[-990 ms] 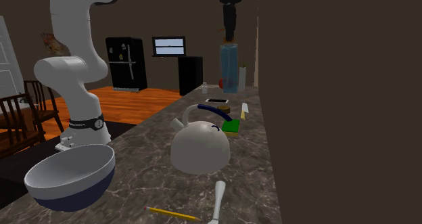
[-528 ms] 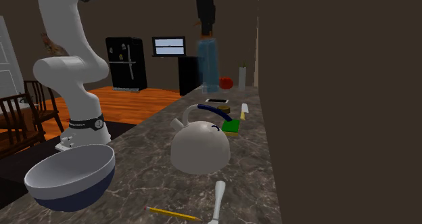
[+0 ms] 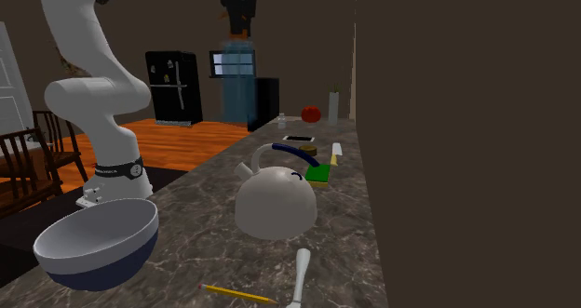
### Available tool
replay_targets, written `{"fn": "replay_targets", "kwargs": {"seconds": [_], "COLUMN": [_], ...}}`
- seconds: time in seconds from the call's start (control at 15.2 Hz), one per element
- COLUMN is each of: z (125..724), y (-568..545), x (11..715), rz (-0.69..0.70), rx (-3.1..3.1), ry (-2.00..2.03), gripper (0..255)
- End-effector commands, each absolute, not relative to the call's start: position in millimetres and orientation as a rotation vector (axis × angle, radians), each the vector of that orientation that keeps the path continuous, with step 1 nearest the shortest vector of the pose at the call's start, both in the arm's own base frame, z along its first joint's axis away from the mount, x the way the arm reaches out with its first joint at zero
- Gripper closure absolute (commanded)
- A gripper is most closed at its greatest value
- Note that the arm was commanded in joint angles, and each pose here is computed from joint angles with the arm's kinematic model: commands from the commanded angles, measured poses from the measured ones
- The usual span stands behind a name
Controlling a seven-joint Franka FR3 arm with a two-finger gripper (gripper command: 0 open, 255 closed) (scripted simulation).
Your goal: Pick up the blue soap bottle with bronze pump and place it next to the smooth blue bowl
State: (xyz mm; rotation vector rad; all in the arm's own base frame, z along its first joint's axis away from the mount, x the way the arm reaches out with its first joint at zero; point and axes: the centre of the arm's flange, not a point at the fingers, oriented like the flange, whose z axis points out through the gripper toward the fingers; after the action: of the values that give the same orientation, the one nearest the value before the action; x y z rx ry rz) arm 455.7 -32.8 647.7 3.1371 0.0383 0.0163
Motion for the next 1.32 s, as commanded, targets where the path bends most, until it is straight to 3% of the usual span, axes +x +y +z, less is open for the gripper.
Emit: {"fn": "replay_targets", "kwargs": {"seconds": [0.0, 1.25], "z": [651.8, 699.8], "y": [-51.8, -224.3], "x": [437.9, 262.2], "rz": [0.016, 0.016], "rx": [3.138, 3.138], "ry": [0.040, 0.040], "gripper": [255, 255]}}
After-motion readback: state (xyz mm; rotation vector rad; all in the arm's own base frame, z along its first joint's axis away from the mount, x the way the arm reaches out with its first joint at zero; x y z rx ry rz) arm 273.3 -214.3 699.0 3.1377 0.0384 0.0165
